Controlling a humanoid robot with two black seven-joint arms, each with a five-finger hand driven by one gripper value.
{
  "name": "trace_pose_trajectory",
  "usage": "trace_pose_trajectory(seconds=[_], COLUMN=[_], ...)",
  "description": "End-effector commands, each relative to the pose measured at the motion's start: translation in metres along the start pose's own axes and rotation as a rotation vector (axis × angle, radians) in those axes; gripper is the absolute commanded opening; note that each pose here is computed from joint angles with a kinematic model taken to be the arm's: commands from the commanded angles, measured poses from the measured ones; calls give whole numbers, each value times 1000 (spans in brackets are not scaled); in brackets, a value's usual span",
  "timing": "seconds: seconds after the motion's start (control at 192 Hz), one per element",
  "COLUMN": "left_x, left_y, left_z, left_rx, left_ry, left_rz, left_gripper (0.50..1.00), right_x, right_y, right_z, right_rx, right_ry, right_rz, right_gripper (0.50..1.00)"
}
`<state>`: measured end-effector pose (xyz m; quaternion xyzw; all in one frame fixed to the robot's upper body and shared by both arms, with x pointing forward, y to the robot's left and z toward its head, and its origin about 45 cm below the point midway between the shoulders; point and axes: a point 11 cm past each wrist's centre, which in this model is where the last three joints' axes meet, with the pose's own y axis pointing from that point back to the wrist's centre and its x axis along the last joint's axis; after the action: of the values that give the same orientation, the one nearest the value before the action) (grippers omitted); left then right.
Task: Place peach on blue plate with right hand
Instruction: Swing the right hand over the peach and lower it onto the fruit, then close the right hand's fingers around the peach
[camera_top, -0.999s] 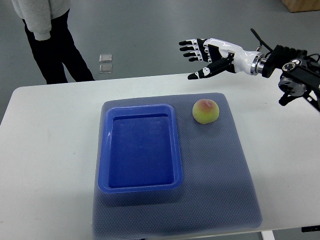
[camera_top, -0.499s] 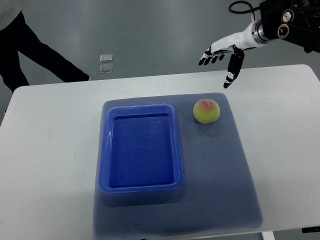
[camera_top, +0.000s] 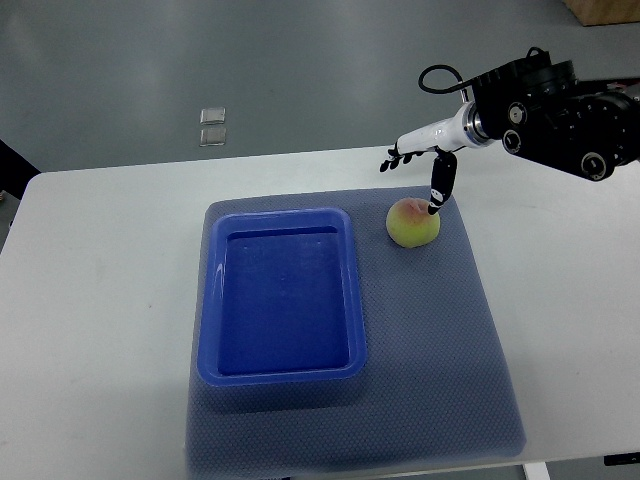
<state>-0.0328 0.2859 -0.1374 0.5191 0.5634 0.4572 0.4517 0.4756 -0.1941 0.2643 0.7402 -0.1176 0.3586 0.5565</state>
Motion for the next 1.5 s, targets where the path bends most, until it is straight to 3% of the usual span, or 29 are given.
trace_pose_trajectory(seconds=[0.0, 0.385, 0.52, 0.937, 0.989, 1.046, 1.098, 1.103, 1.155, 1.322, 1.327, 1.379, 1.441, 1.446, 1.493], left_x=[0, 1, 1, 1, 1, 1, 1, 1, 1, 1, 1, 1, 1, 1, 1], left_y=[0, 0, 0, 0, 0, 0, 0, 0, 0, 0, 0, 0, 0, 0, 0], left_z=[0, 0, 0, -1, 0, 0, 0, 0, 0, 0, 0, 0, 0, 0, 0], left_rx=[0, 0, 0, 2, 1, 1, 1, 1, 1, 1, 1, 1, 1, 0, 1], left_ry=[-1, 1, 0, -2, -2, -2, -2, -2, -2, -2, -2, -2, -2, -1, -2], left_rz=[0, 3, 3, 2, 2, 2, 2, 2, 2, 2, 2, 2, 2, 1, 2], left_gripper=[1000, 1000, 1000, 1000, 1000, 1000, 1000, 1000, 1000, 1000, 1000, 1000, 1000, 1000, 1000], right_x=[-16, -41, -45, -56, -56, -56, -56, -55, -53, -49, -30, -5, -1, 21, 44], right_y=[-10, -25, -28, -33, -33, -33, -33, -33, -32, -27, -15, 8, 14, 41, 69], right_z=[5, 12, 11, 15, 14, 13, 13, 13, 12, 13, 6, 8, 10, 11, 10], right_rx=[-4, 2, 19, 16, 20, 28, 28, 30, 31, 40, 58, 59, 59, 63, 69], right_ry=[-12, -23, -31, -49, -49, -49, -49, -48, -48, -63, -43, -25, -24, -13, 0], right_rz=[-13, 3, 28, 24, 25, 25, 25, 26, 28, 27, 53, 81, 84, 87, 106], right_gripper=[934, 924, 864, 829, 782, 652, 652, 581, 500, 500, 500, 500, 500, 500, 500])
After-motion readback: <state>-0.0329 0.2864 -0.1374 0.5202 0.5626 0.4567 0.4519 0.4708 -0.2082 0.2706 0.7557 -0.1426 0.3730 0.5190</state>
